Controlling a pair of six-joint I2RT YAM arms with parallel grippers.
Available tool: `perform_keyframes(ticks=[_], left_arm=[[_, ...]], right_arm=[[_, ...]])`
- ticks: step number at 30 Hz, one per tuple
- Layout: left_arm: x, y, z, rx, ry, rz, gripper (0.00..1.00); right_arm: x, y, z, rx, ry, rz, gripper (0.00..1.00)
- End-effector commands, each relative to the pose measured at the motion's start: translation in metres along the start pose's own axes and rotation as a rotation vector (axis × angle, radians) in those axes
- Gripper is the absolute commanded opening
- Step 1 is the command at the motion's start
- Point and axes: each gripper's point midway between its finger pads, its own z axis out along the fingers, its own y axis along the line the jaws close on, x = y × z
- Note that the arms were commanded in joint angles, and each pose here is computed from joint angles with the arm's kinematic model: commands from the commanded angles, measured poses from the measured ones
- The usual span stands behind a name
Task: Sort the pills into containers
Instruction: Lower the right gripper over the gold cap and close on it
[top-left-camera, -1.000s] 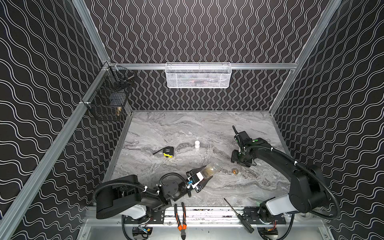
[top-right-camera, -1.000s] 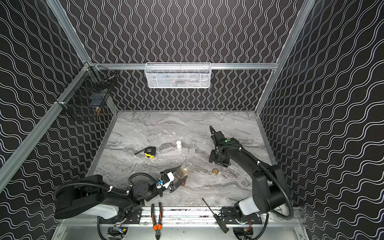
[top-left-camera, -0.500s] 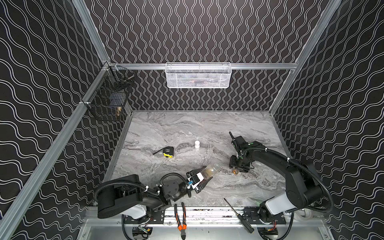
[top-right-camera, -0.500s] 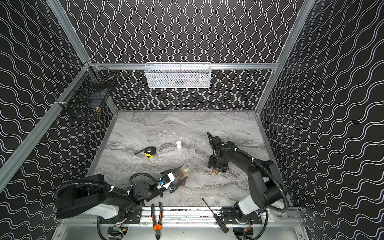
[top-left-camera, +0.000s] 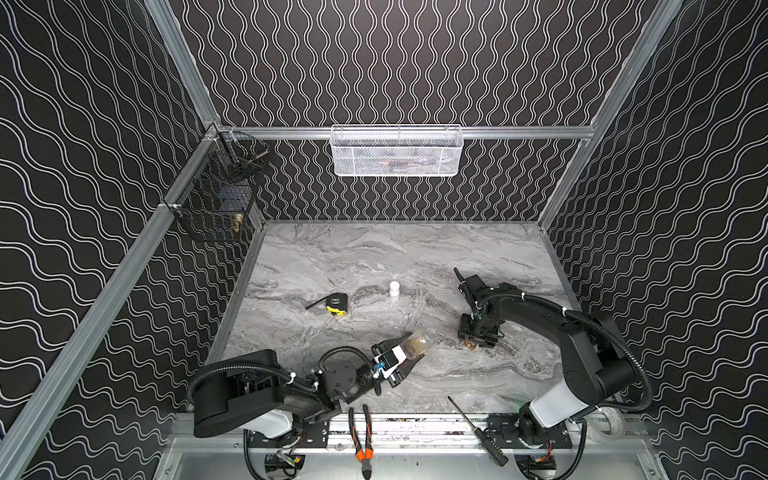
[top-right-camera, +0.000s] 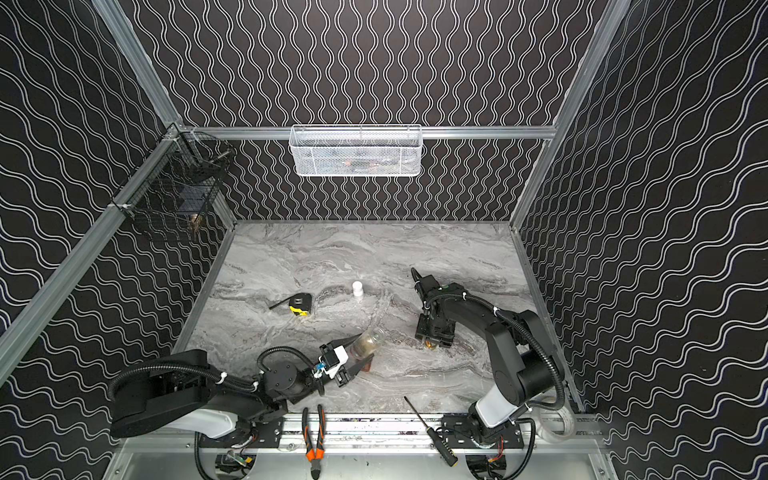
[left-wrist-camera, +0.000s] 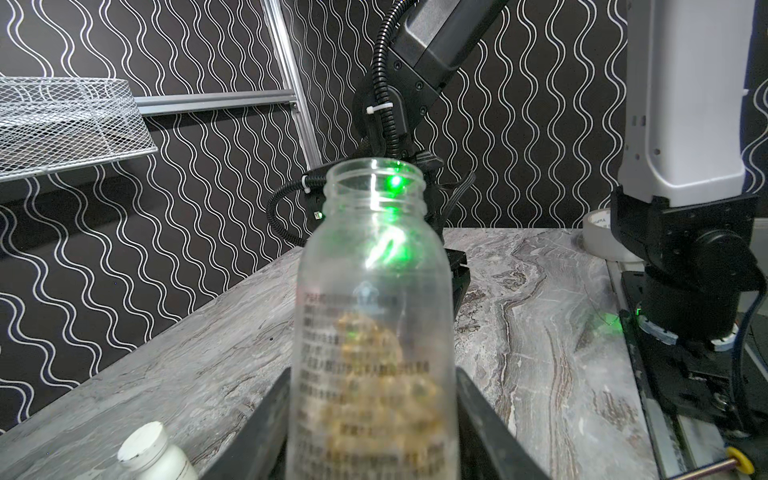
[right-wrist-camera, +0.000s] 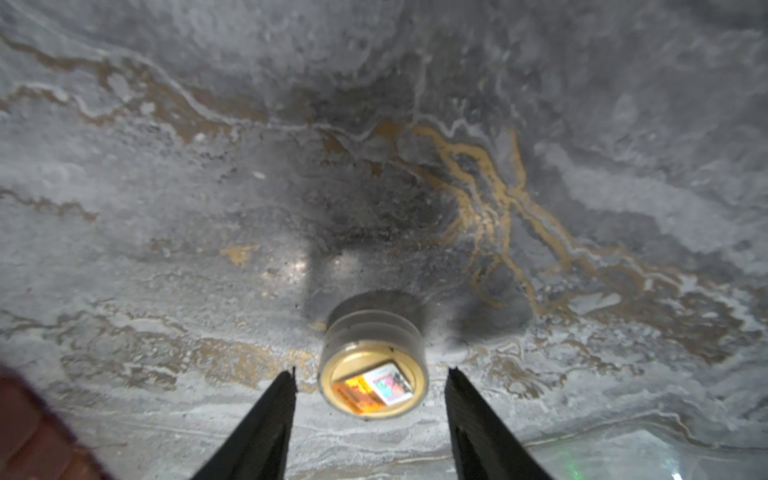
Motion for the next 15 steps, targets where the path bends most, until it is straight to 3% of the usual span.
perform_keyframes(ticks=[1, 15], left_arm=[[-0.0127, 0.0038, -0.0007, -0.016, -0.053, -0.021, 0.0], [-0.0127, 0.0044, -0.0015, -0.019, -0.053, -0.025, 0.0]], right_arm=[[0.0002, -0.0026, -0.0001, 0.02, 0.005, 0.002, 0.58], [0.0008, -0.0019, 0.0041, 0.02, 0.016, -0.001, 0.46]])
